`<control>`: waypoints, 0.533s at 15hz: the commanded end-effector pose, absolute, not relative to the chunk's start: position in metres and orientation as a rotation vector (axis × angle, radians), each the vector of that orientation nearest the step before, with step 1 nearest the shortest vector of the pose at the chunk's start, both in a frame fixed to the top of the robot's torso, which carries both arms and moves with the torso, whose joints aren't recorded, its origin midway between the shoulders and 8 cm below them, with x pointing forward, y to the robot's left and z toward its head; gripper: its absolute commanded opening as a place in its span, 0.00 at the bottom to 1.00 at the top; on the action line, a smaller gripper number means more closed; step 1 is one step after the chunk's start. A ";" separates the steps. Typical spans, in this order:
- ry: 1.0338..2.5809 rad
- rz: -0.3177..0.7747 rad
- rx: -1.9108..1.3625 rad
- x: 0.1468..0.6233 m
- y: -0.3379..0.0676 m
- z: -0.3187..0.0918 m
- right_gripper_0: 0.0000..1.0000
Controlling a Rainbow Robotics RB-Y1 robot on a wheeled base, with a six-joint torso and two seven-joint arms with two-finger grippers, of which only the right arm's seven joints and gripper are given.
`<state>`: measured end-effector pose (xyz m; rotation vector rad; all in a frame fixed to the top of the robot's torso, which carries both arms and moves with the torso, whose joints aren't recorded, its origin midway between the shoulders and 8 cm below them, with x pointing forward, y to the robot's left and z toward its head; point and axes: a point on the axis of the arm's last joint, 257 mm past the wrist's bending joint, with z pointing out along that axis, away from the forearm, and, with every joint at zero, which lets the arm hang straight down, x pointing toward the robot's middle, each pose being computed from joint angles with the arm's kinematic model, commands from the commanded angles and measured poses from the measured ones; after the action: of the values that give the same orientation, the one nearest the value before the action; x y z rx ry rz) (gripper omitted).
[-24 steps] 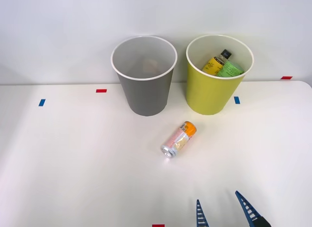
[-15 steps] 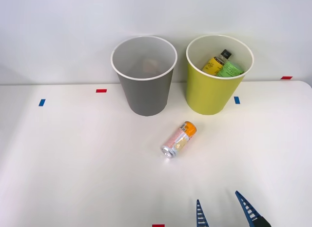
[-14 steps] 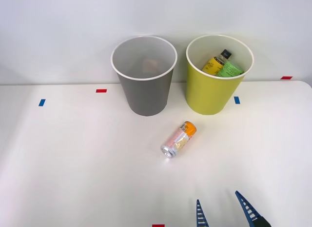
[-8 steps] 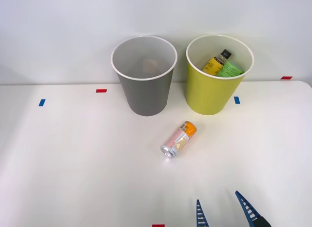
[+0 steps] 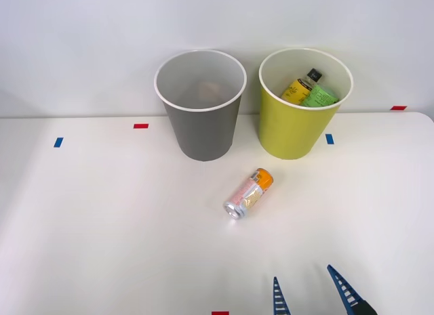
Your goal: Put cans in the gray bin, plastic bottles in the light green bin
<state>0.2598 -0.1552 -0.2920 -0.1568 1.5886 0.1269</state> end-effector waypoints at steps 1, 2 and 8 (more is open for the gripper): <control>1.589 0.127 -0.157 0.260 -0.155 -0.292 1.00; 1.589 0.127 -0.157 0.260 -0.155 -0.292 1.00; 1.589 0.127 -0.157 0.260 -0.155 -0.292 1.00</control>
<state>0.2598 -0.1552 -0.2920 -0.1568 1.5886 0.1269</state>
